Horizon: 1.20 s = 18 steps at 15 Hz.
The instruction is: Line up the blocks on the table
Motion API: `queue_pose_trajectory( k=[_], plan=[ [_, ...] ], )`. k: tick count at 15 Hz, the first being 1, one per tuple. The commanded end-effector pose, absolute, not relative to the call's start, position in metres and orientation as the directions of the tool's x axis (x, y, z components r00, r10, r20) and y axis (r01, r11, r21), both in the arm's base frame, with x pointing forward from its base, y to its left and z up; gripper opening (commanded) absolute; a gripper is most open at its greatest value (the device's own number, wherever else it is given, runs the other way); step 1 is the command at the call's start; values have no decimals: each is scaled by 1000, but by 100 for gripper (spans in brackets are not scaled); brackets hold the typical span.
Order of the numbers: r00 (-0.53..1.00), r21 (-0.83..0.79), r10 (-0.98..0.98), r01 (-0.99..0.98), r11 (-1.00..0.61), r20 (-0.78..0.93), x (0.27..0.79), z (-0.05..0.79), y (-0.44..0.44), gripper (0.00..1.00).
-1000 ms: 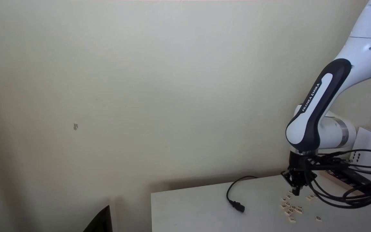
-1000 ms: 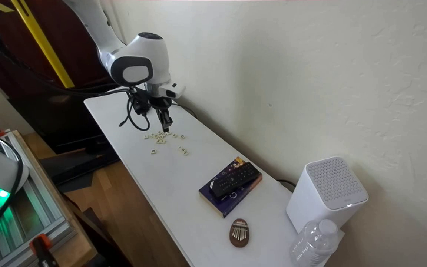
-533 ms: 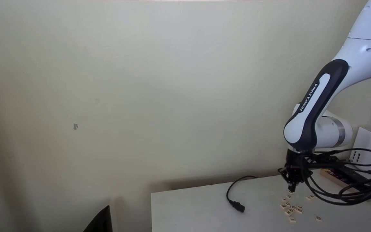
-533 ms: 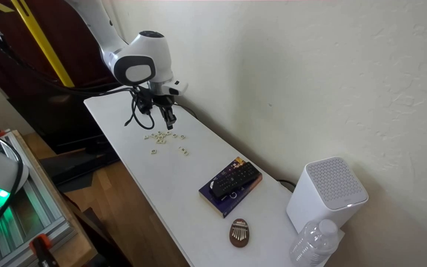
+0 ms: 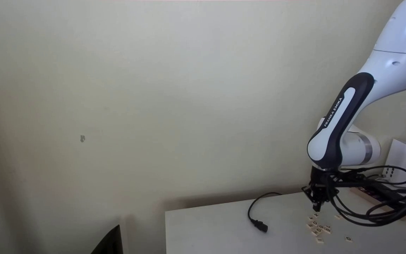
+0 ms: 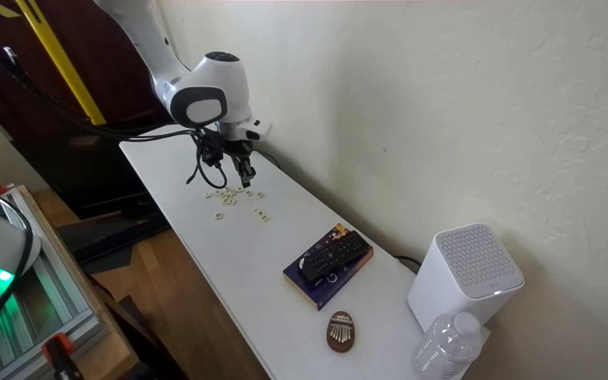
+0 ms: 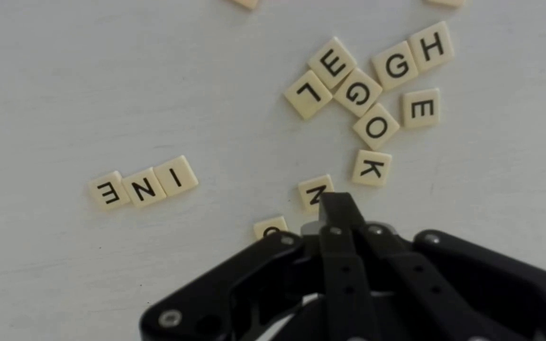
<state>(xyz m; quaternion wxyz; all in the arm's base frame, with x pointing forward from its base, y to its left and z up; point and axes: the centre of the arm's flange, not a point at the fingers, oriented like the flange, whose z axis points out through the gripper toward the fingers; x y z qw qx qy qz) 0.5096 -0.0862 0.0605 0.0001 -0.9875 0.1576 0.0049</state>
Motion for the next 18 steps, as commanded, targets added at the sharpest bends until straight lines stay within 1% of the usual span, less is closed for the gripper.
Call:
queue_pose_trajectory(
  k=[1, 9, 18],
  plan=[
    [959, -2, -283, -283, -959, 2, 515, 47, -87, 0],
    [967, 11, -253, -253, -967, -23, 508, 30, -91, 0],
    [895, 28, -438, -437, -899, -88, 505, 25, -100, 0]
  ],
)
